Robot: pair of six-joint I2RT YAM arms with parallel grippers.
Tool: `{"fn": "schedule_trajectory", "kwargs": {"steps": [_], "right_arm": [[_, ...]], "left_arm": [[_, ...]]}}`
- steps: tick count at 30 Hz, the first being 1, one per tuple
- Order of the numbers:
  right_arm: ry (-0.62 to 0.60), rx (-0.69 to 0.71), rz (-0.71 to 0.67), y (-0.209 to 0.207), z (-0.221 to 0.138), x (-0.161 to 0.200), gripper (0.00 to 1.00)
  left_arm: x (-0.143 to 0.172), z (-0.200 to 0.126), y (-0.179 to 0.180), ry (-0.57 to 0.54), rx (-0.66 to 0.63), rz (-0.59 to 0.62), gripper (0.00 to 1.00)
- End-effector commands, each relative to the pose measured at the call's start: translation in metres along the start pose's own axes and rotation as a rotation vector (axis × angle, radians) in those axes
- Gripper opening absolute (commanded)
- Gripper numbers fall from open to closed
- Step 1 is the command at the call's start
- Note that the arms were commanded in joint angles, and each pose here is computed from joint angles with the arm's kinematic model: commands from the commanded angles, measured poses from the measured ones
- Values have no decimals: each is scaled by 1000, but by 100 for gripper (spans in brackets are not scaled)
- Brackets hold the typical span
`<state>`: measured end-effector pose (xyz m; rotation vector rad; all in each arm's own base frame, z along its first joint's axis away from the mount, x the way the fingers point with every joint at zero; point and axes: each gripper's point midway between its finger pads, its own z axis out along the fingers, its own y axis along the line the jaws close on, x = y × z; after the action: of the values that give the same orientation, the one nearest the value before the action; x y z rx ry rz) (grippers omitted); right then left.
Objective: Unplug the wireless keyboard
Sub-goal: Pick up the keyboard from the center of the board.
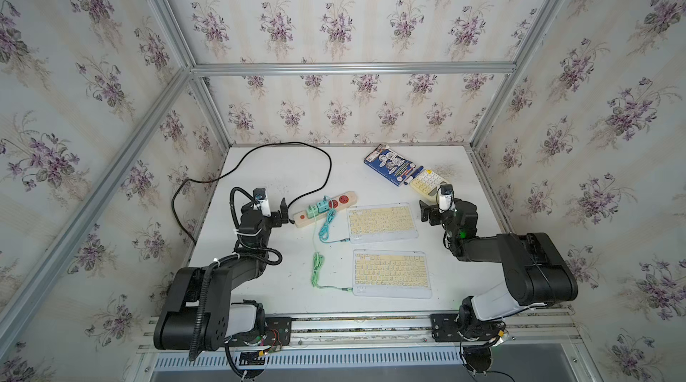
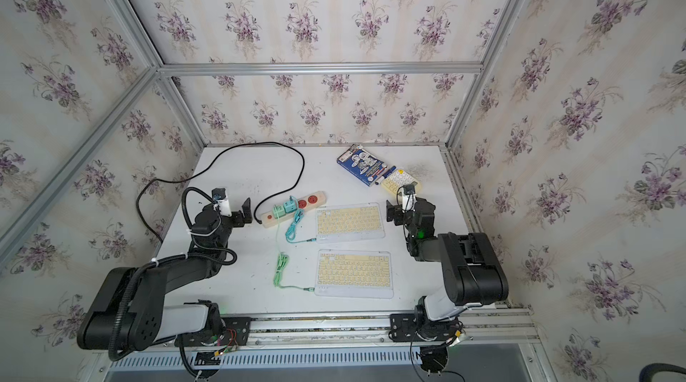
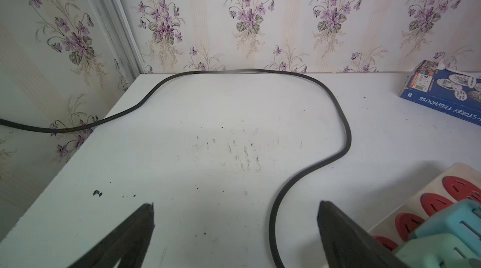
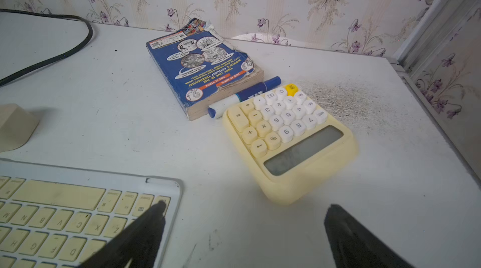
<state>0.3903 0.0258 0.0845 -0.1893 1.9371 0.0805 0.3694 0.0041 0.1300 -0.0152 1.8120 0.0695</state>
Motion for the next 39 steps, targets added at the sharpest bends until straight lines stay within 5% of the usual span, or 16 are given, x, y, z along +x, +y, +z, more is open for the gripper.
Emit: {"fn": "schedule_trajectory", "kwargs": {"steps": [1,32,36,39], "right_arm": [[-44,-1,6,0,1,-12,100],[-60,58,26,-10,-5,-17,100],[-46,113,51,-20,-18,-31,100],[-113,187,122,-31,-43,-61,100]], "left_arm": [[-13,1,1,-47,-7,-4,100],[-13,0,1,-46,-3,-5,100],[-40,-7,3,-37,-32,7,100],[-71,-22,5,-3,-47,-96,100]]}}
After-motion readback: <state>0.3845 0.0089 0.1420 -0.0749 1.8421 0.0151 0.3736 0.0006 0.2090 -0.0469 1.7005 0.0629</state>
